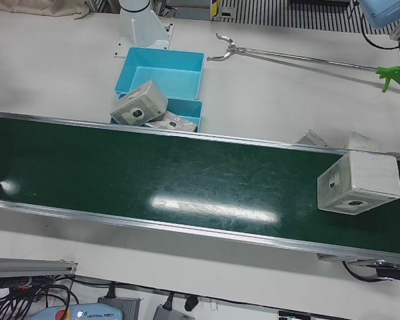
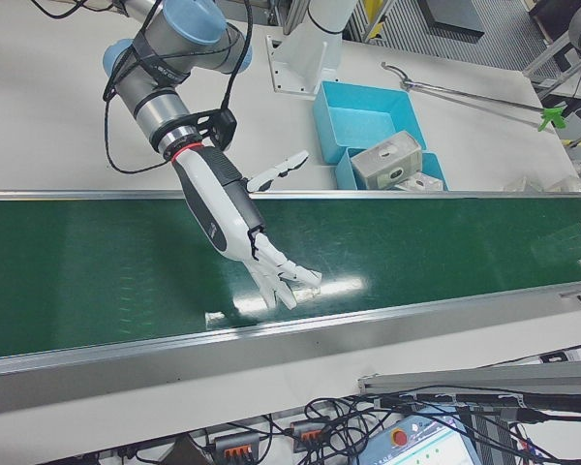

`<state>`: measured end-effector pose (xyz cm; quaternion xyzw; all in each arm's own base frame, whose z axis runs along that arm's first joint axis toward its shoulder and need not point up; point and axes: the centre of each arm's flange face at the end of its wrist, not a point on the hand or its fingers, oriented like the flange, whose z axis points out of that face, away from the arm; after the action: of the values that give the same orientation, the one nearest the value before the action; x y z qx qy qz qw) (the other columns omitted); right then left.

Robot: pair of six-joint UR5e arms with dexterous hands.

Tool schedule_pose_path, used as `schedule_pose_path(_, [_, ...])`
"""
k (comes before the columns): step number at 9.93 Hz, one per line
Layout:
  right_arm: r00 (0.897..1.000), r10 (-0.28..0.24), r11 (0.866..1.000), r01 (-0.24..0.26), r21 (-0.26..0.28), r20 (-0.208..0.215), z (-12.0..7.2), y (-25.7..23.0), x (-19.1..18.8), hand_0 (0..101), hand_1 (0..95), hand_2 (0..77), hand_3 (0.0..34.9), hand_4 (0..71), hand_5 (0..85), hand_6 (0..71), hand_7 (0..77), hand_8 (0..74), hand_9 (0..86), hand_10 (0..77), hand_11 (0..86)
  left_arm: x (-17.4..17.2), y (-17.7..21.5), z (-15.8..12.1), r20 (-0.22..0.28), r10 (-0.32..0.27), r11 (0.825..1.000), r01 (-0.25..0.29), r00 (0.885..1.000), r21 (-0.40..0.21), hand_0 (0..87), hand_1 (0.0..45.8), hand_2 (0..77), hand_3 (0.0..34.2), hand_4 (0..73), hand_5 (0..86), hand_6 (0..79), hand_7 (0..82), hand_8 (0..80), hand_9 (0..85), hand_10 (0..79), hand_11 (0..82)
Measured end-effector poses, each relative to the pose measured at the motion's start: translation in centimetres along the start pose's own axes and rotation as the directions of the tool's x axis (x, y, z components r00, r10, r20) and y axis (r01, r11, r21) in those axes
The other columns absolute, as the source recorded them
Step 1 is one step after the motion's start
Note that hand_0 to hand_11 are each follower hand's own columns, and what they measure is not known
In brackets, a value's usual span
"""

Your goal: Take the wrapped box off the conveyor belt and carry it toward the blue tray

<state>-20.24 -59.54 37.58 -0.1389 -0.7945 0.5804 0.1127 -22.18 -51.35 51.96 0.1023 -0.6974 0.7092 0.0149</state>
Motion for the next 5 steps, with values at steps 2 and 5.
schedule_pose_path(2, [1.000,0.001,1.000,-0.001,0.000,0.001,-0.01,0.02,-0.01,46,9.3,4.4,0.0,10.9,9.8,7.6,19.1,4.9,4.9,0.0,1.1,0.00,0.00,0.00,0.000,0.000,1.000,0.000,1.000,0.000,0.0,0.0,0.5,0.0,0.0,1.1,0.5,0.5,0.5,0.0,0.0,0.5])
schedule_pose_path(5, [1.000,0.003,1.000,-0.003,-0.001,0.001,-0.01,0.05,-0.01,46,9.3,5.5,0.0,10.9,9.8,7.6,19.6,4.4,4.9,0.0,1.1,0.00,0.00,0.00,0.000,0.000,1.000,0.000,1.000,0.000,0.0,0.0,0.5,0.0,0.0,1.1,0.0,0.5,0.5,0.0,0.0,0.5])
